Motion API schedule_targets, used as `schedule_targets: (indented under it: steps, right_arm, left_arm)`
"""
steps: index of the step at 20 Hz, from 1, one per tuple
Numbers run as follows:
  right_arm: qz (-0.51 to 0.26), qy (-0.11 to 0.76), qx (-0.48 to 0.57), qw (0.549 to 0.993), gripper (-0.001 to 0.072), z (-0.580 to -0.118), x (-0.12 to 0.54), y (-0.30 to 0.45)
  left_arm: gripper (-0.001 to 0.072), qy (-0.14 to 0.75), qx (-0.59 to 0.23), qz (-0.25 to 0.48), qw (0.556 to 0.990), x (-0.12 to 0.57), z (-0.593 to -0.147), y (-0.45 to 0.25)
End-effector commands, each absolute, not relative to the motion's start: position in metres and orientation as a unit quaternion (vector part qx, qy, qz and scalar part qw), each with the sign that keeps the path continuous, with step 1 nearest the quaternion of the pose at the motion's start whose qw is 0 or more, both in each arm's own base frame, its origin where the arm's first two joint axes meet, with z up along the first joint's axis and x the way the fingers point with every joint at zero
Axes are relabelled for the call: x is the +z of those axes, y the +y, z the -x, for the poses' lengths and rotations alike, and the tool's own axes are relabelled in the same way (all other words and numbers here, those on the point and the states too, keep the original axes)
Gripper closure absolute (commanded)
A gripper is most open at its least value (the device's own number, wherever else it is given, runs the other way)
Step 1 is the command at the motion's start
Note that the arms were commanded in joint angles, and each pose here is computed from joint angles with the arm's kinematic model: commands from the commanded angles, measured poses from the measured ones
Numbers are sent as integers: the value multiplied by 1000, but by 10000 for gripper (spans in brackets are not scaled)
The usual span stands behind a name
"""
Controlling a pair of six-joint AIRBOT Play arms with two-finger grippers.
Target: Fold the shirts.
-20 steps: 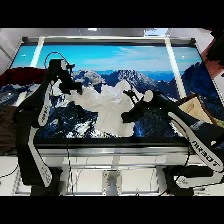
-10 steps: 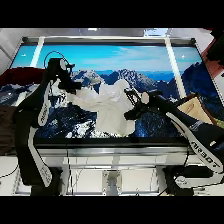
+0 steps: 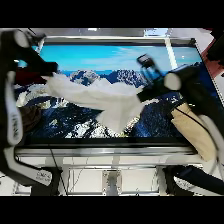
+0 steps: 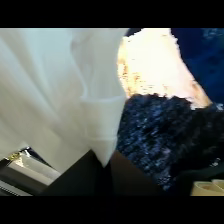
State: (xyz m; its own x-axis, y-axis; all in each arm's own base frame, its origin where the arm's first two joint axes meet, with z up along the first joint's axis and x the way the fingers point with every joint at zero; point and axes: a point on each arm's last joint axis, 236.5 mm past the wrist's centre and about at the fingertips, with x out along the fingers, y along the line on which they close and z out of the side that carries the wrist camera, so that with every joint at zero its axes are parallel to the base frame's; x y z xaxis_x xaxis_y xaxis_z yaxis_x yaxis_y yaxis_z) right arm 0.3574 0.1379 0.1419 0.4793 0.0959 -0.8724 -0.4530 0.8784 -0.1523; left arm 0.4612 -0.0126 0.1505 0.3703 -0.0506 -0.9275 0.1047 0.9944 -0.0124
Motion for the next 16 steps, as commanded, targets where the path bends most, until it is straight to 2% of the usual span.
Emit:
schedule_targets:
  steps: [1,4,6,9,12,16]
  right_arm:
    - [187,414,94,886,681,-314,229,80]
    - [135,329,89,930,682,-283,284,66]
    - [111,287,90,947,682,-274,306,63]
    - [100,297,117,943,682,-280,298,81]
    - [102,370,147,912,683,-300,239,111]
    - [158,492,130,846,683,-333,96,119]
  left_arm:
    - [696,460,-52,-51,885,256,-407,-7]
    - [696,376,-51,-60,923,322,-366,-9]
    - [696,351,-89,-50,931,338,-352,-29]
    - [696,352,-171,-37,920,324,-364,-66]
    - [696,436,-181,-17,881,248,-400,-69]
    - [696,564,-180,11,806,99,-449,-70]
